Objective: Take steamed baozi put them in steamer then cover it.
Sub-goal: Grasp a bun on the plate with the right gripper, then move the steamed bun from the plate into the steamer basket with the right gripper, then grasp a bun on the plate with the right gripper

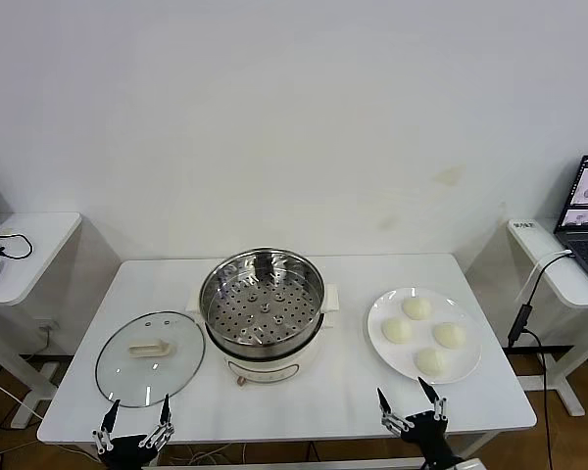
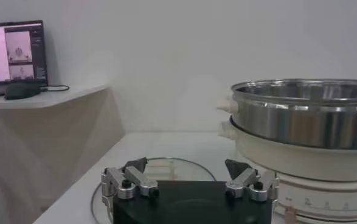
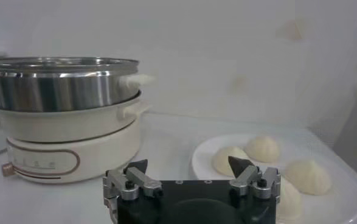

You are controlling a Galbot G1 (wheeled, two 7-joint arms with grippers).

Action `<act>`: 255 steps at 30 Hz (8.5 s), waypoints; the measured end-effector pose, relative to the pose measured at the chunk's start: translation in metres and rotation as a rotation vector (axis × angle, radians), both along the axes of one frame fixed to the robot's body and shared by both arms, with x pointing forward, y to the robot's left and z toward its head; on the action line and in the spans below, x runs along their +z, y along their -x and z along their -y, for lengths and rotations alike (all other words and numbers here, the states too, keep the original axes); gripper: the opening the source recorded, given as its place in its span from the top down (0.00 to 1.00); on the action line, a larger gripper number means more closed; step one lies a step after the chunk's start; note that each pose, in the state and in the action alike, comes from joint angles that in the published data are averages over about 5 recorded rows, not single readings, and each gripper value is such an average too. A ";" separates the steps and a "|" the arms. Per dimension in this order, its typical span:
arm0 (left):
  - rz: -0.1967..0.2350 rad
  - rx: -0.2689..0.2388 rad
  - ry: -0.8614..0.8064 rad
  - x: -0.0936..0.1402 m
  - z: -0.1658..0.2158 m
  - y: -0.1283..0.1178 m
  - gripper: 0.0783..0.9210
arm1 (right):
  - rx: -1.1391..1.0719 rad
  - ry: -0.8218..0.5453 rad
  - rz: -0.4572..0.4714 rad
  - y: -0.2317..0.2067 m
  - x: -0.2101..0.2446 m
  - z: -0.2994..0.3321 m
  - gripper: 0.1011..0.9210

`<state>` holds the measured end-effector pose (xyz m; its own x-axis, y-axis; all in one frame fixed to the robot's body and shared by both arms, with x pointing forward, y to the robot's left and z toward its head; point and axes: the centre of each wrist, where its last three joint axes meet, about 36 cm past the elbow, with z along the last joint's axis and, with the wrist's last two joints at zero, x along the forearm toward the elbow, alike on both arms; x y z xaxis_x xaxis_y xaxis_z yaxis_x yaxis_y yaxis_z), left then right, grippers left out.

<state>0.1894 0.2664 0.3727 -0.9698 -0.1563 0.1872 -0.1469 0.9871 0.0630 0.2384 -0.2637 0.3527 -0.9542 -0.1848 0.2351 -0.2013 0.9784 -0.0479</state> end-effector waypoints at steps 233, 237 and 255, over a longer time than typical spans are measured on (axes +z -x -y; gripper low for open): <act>0.093 -0.079 -0.260 0.080 -0.046 -0.077 0.12 | 1.522 1.591 0.175 -0.450 0.291 -0.217 0.12; 0.099 -0.085 -0.265 0.083 -0.047 -0.079 0.12 | 1.431 1.515 0.071 -0.439 0.314 -0.192 0.12; 0.091 -0.099 -0.279 0.083 -0.056 -0.091 0.12 | 1.140 1.247 -0.344 -0.376 0.295 -0.013 0.12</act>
<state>0.2804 0.3225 0.4561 -0.9937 -0.0932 0.0621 -0.0682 0.9435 0.3243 0.6141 -0.2509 0.6473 -0.3614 -0.2415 0.9006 -0.8756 -0.2441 -0.4168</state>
